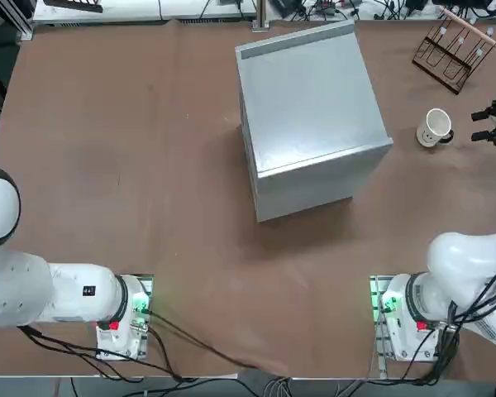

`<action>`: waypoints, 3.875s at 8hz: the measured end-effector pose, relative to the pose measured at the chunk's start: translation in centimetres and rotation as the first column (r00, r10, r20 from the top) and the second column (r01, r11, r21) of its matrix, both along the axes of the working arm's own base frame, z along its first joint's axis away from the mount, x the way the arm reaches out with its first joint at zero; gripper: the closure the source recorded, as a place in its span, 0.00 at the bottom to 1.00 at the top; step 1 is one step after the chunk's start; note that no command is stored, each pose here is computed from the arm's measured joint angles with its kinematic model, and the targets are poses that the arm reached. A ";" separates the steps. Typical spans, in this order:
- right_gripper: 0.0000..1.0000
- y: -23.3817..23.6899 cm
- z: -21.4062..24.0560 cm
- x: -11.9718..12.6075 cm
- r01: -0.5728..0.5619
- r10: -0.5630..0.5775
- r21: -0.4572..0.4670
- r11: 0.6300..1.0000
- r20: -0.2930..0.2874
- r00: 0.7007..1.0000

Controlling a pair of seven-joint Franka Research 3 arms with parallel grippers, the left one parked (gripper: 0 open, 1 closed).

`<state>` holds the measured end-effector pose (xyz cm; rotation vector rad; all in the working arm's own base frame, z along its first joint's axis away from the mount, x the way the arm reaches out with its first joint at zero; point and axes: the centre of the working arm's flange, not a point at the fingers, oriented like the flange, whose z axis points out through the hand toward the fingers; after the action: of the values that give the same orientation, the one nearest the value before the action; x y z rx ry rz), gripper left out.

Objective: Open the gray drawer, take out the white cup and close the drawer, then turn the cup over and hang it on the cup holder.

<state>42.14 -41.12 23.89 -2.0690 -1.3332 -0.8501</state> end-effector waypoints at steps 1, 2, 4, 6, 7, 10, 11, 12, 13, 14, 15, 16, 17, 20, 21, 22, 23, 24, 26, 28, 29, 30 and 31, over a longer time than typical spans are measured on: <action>0.11 0.0 -1.9 -0.6 0.011 -0.013 0.038 0.999 0.042 0.999; 0.11 0.4 -4.1 -0.7 0.023 -0.029 0.080 0.997 0.073 0.997; 0.11 1.2 -7.7 -0.8 0.040 -0.053 0.141 0.989 0.093 0.994; 0.11 1.4 -8.9 -0.9 0.051 -0.070 0.163 0.985 0.113 0.991; 0.11 1.3 -9.1 -1.0 0.051 -0.072 0.168 0.984 0.124 0.990; 0.13 1.5 -10.2 -0.9 0.069 -0.097 0.192 0.979 0.141 0.985; 0.14 1.7 -10.8 -0.9 0.073 -0.103 0.203 0.976 0.141 0.985; 0.16 1.9 -11.3 -0.9 0.073 -0.104 0.211 0.975 0.139 0.985; 0.18 2.1 -11.6 -0.9 0.072 -0.103 0.216 0.974 0.137 0.985; 0.19 2.3 -11.9 -0.9 0.074 -0.106 0.222 0.972 0.136 0.985; 0.22 2.4 -12.2 -0.8 0.081 -0.115 0.232 0.969 0.136 0.984; 0.25 2.6 -12.7 -0.9 0.090 -0.126 0.243 0.966 0.134 0.983; 0.30 2.7 -13.0 -0.9 0.096 -0.132 0.249 0.964 0.134 0.982; 0.58 2.7 -13.0 -0.8 0.107 -0.147 0.256 0.961 0.139 0.979; 0.68 2.5 -12.9 -0.6 0.110 -0.150 0.255 0.961 0.144 0.978; 0.77 2.3 -12.7 -0.4 0.117 -0.156 0.255 0.960 0.139 0.978; 0.81 2.2 -12.5 -0.2 0.128 -0.165 0.258 0.958 0.126 0.978; 0.81 2.1 -12.3 0.0 0.140 -0.174 0.264 0.954 0.111 0.978; 0.81 1.7 -10.9 1.7 0.156 -0.185 0.272 0.950 0.082 0.979; 0.81 -0.1 -6.5 4.4 0.144 -0.155 0.202 0.969 0.039 0.987; 0.81 -1.3 -3.2 5.4 0.138 -0.142 0.143 0.980 0.017 0.990; 0.81 -2.0 0.0 6.2 0.153 -0.152 0.097 0.983 -0.018 0.988; 0.81 -2.1 2.8 7.0 0.189 -0.184 0.061 0.980 -0.085 0.979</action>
<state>49.14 -43.20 26.67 -2.1743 -1.0655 -0.8699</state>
